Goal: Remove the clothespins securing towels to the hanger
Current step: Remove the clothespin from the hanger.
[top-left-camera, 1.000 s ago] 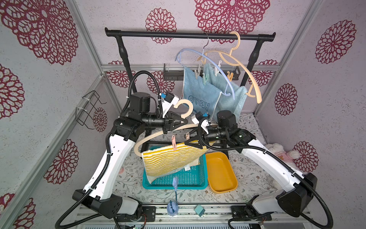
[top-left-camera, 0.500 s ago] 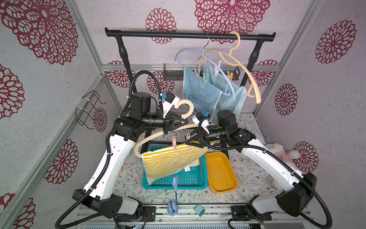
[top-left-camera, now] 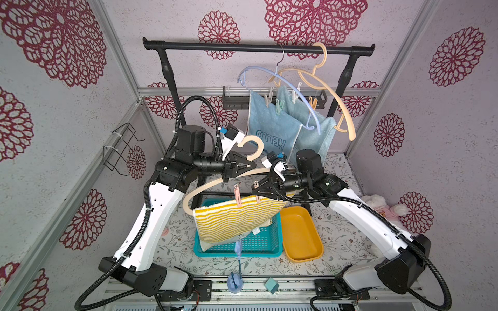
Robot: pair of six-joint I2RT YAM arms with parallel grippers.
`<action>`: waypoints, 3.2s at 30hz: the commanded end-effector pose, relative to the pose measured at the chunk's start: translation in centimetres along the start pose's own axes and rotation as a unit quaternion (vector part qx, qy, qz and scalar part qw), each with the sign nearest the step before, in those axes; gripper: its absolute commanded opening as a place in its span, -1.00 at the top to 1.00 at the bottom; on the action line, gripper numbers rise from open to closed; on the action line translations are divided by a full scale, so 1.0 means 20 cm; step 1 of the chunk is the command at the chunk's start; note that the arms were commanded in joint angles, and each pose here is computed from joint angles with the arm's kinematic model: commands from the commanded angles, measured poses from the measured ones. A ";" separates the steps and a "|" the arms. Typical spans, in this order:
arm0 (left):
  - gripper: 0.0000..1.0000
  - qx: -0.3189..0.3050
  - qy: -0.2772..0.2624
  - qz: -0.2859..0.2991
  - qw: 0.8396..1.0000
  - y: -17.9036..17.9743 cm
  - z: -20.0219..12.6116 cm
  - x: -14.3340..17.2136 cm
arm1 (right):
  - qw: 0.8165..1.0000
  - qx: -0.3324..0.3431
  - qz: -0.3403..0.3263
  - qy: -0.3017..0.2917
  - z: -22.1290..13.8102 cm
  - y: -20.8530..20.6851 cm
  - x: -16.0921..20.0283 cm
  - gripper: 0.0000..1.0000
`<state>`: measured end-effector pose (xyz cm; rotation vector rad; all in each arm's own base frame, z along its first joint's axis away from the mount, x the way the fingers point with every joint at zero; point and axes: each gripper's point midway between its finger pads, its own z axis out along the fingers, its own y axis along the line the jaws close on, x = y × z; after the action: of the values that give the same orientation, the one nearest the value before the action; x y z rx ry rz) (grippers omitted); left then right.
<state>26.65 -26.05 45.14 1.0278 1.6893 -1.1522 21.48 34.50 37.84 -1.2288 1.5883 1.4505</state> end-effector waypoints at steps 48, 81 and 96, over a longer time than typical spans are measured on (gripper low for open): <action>1.00 0.005 0.055 -0.044 0.997 0.02 0.09 0.21 | 0.978 0.132 -0.100 -0.130 -0.23 0.07 -0.36 1.00; 1.00 -0.007 0.086 -0.067 0.994 0.09 0.12 0.32 | 0.946 0.203 -0.132 -0.215 -0.39 0.10 -0.54 1.00; 1.00 -0.061 0.089 -0.074 0.991 0.19 0.12 0.31 | 0.939 0.210 -0.137 -0.236 -0.44 0.14 -0.56 1.00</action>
<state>28.11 -27.30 44.22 1.0246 1.6596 -1.0702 25.19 31.57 39.41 -0.8345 1.6499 1.1496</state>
